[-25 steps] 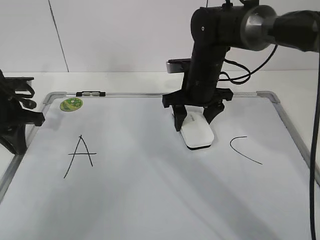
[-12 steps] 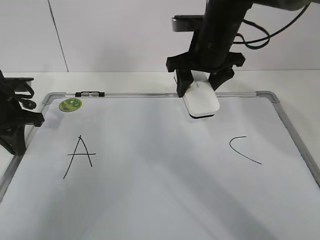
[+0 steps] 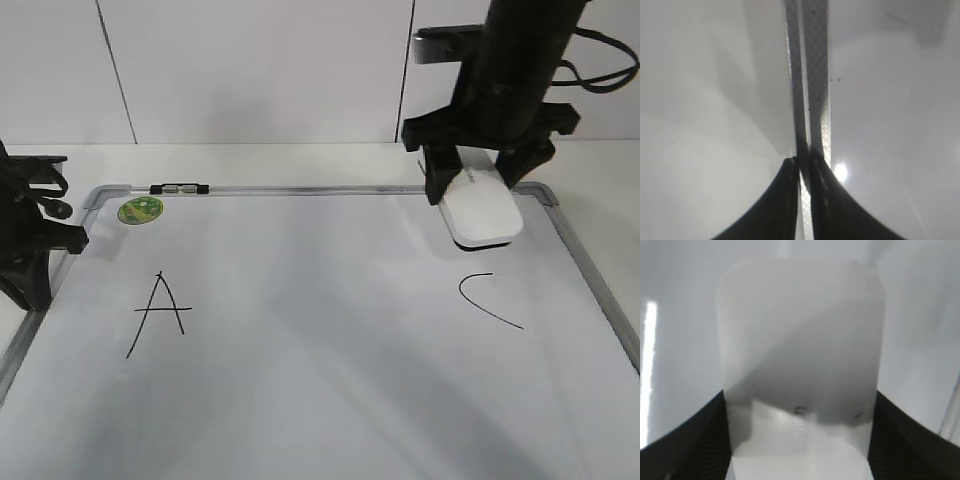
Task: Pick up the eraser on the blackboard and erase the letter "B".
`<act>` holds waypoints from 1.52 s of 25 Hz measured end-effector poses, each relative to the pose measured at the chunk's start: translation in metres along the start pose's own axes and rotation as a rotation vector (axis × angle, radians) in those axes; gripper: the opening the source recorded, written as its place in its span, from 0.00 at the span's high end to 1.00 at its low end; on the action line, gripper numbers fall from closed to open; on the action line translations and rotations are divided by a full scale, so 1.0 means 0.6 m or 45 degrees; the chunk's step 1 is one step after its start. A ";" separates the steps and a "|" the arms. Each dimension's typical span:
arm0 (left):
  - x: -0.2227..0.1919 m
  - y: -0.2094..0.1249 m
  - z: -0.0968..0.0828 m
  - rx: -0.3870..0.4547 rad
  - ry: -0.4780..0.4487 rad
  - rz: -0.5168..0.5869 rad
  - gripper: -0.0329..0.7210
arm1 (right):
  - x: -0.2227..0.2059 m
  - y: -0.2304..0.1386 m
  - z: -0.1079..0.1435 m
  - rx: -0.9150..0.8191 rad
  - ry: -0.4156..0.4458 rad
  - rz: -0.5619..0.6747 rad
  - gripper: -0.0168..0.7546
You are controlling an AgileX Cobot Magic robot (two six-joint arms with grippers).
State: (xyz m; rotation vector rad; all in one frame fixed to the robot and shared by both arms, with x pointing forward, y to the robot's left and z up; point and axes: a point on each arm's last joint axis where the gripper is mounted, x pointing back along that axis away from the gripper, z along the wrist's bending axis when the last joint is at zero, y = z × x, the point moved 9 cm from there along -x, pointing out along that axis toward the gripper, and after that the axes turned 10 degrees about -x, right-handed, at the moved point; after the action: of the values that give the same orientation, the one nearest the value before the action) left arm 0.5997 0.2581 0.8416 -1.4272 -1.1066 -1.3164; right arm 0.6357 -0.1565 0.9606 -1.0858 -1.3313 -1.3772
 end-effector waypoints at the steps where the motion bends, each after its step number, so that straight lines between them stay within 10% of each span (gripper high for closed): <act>1: 0.000 0.000 0.000 0.000 0.000 0.000 0.91 | 0.001 -0.004 -0.016 -0.018 -0.028 0.003 0.28; 19: 0.000 0.000 -0.002 0.005 -0.009 -0.001 0.91 | -0.021 -0.098 -0.187 -0.264 -0.147 0.186 0.28; 38: 0.000 0.000 -0.003 0.007 -0.012 -0.002 0.91 | -0.083 -0.085 -0.209 -0.254 0.113 0.272 0.28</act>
State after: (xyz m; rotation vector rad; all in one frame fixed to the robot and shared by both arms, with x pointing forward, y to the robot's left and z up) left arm 0.5996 0.2564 0.8416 -1.4299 -1.1168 -1.3081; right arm 0.5955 -0.2799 0.8976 -1.2460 -0.9984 -1.4011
